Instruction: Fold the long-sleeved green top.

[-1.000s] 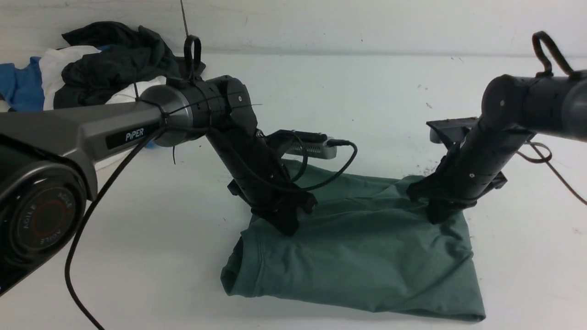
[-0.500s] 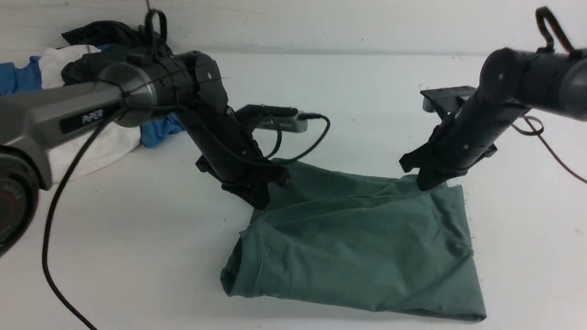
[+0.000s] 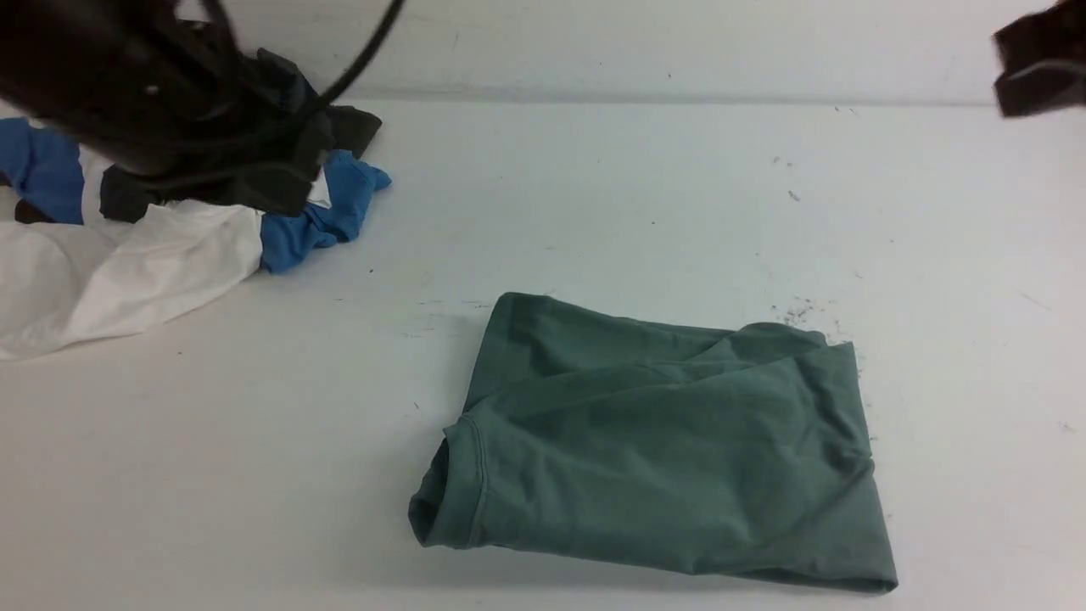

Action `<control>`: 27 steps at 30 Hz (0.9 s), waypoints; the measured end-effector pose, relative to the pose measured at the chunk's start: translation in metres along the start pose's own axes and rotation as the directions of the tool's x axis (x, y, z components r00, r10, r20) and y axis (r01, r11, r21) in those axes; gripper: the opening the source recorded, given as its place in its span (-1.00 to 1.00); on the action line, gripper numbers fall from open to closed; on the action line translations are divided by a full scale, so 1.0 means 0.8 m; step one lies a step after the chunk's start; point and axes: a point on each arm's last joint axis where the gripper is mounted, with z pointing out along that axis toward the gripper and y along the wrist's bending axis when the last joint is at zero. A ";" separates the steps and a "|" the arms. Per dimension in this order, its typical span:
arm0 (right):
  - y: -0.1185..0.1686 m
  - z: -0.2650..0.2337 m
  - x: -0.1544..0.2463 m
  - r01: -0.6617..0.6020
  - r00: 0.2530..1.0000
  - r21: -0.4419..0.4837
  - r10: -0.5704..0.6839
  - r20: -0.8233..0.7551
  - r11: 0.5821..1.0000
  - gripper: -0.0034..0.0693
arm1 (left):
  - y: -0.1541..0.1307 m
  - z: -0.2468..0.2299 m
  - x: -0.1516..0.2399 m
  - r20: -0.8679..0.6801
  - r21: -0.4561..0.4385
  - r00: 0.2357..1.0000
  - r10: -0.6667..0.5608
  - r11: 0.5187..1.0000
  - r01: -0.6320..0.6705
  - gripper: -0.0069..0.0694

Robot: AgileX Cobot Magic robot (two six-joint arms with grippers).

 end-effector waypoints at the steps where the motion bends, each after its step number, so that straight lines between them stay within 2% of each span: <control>1: 0.003 -0.034 0.005 0.001 0.997 0.007 -0.002 0.080 1.000 -0.94 | -0.001 -0.022 0.020 0.039 -0.019 0.999 -0.011 1.000 0.011 -0.83; 4: 0.011 -0.100 0.035 0.002 0.967 0.022 -0.008 0.256 1.000 -0.94 | -0.007 -0.056 0.077 0.108 -0.054 0.994 -0.027 0.998 0.033 -0.83; 5: 0.012 -0.104 0.039 0.002 0.966 0.022 -0.008 0.259 1.000 -0.94 | -0.008 -0.057 0.080 0.112 -0.056 0.993 -0.028 0.998 0.034 -0.83; 9: 0.021 -0.156 0.124 -0.012 0.870 0.041 -0.010 0.493 0.999 -0.94 | -0.024 -0.080 0.170 0.258 -0.086 0.965 -0.039 0.994 0.063 -0.83; 11: 0.022 -0.160 0.145 -0.021 0.839 0.043 -0.006 0.545 0.999 -0.94 | -0.027 -0.082 0.187 0.303 -0.091 0.952 -0.043 0.993 0.074 -0.83; 12: 0.024 -0.162 0.179 -0.043 0.781 0.039 0.009 0.625 0.998 -0.94 | -0.031 -0.086 0.209 0.369 -0.095 0.928 -0.048 0.991 0.089 -0.83; 16: 0.025 -0.147 0.249 -0.101 0.652 0.000 0.066 0.755 0.995 -0.94 | -0.038 -0.089 0.260 0.513 -0.102 0.857 -0.039 0.989 0.106 -0.83; 21: 0.026 -0.128 0.303 -0.119 0.531 -0.025 0.085 0.843 0.993 -0.94 | -0.039 -0.079 0.289 0.548 -0.098 0.836 -0.041 0.989 0.112 -0.83; 27: 0.027 -0.137 0.320 -0.119 0.415 -0.043 0.089 0.905 0.992 -0.94 | -0.036 -0.070 0.294 0.532 -0.087 0.844 -0.069 0.987 0.136 -0.83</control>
